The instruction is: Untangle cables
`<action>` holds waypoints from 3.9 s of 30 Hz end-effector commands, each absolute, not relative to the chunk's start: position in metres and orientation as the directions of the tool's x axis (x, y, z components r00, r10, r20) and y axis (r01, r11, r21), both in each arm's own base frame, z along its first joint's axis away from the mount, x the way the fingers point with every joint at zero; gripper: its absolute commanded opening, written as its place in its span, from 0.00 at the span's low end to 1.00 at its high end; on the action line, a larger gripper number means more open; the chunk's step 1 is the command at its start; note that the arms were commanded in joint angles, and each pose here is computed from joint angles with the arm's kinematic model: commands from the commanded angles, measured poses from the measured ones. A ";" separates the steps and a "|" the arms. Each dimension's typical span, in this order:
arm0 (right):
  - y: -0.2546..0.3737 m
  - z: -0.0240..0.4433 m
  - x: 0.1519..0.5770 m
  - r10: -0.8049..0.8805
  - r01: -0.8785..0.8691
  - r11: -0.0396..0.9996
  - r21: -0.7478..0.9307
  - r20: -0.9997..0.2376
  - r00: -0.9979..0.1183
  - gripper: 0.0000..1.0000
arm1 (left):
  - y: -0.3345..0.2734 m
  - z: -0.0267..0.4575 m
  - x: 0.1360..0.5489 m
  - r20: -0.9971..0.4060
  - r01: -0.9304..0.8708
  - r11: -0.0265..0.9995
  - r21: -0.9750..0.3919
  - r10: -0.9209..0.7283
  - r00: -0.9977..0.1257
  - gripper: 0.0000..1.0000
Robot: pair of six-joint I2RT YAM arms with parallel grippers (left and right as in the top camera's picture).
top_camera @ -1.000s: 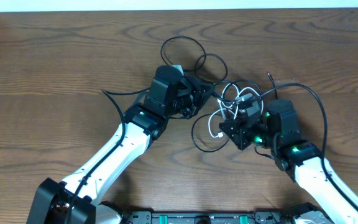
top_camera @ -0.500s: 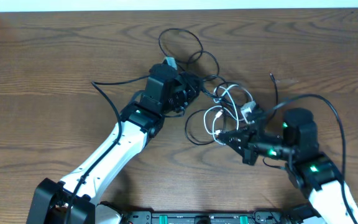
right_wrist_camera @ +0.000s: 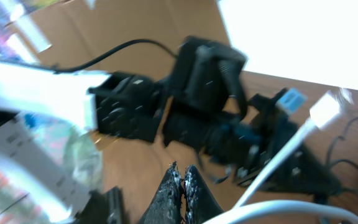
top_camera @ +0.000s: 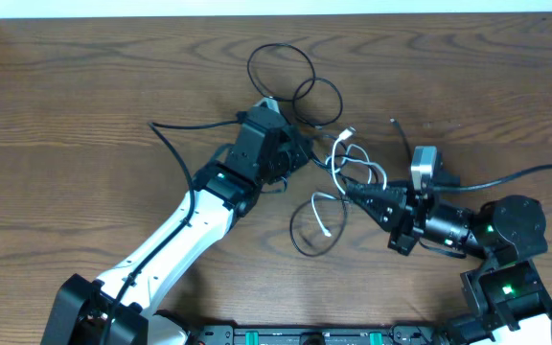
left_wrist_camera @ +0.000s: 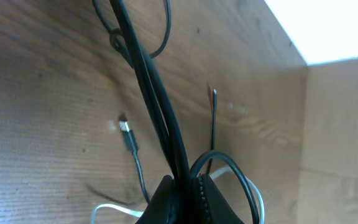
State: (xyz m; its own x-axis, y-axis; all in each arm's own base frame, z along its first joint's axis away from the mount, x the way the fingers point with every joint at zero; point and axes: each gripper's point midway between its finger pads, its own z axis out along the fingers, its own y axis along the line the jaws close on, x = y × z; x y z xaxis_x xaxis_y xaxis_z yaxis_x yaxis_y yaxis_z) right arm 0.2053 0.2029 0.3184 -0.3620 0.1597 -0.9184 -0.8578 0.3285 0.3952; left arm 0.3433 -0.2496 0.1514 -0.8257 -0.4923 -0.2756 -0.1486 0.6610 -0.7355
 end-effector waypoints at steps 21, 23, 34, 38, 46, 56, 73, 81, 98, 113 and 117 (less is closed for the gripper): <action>0.161 0.210 0.307 0.248 -0.390 0.746 0.540 -0.768 -0.590 0.99 | -0.273 0.161 0.318 -0.327 0.070 0.670 -0.739 -0.267 -0.906 0.08; 0.159 0.198 0.308 0.240 -0.360 0.759 0.542 -0.748 -0.619 0.99 | -0.275 0.161 0.315 -0.318 0.075 0.661 -0.747 -0.256 -0.913 0.08; 0.087 0.197 0.312 0.372 -0.014 0.899 0.438 -0.778 -0.506 0.99 | -0.263 0.162 0.325 -0.207 -0.078 0.613 -0.786 -0.380 -0.902 0.08; 0.065 0.187 0.292 0.512 0.160 0.846 0.508 -0.691 -0.511 0.99 | -0.245 0.162 0.339 -0.004 -0.325 0.483 -0.813 -0.563 -0.826 0.08; 0.067 0.147 0.261 0.475 0.219 0.862 0.458 -0.577 -0.664 0.99 | -0.235 0.169 0.340 0.298 -0.555 0.267 -0.788 -0.624 -0.723 0.08; 0.092 0.137 0.269 -0.045 -0.242 0.953 0.182 -0.706 -0.707 0.95 | -0.246 0.176 0.318 0.384 -0.558 0.272 -0.784 -0.494 -0.780 0.08; 0.100 0.090 0.306 -0.073 -0.231 0.960 0.161 -0.651 -0.756 0.01 | -0.256 0.188 0.300 0.442 -0.548 0.263 -0.794 -0.369 -0.818 0.08; 0.011 0.115 0.314 0.150 0.210 0.978 0.009 -0.728 -0.669 0.01 | -0.227 0.188 0.323 0.409 -0.537 0.229 -0.812 -0.434 -0.803 0.08; 0.179 0.252 0.225 0.132 -0.624 0.406 0.668 -0.718 -0.683 0.36 | -0.192 0.163 0.361 0.238 -0.545 0.271 -0.793 -0.686 -0.688 0.08; 0.205 0.190 0.238 0.113 -0.444 0.577 0.685 -0.605 -0.788 0.51 | -0.224 0.146 0.310 0.737 -0.952 -0.119 -0.281 -0.662 -0.135 0.08; 0.202 0.160 0.257 0.123 -0.361 0.712 0.602 -0.612 -0.781 0.52 | -0.234 0.151 0.301 0.763 -0.960 -0.083 -0.267 -0.627 -0.158 0.08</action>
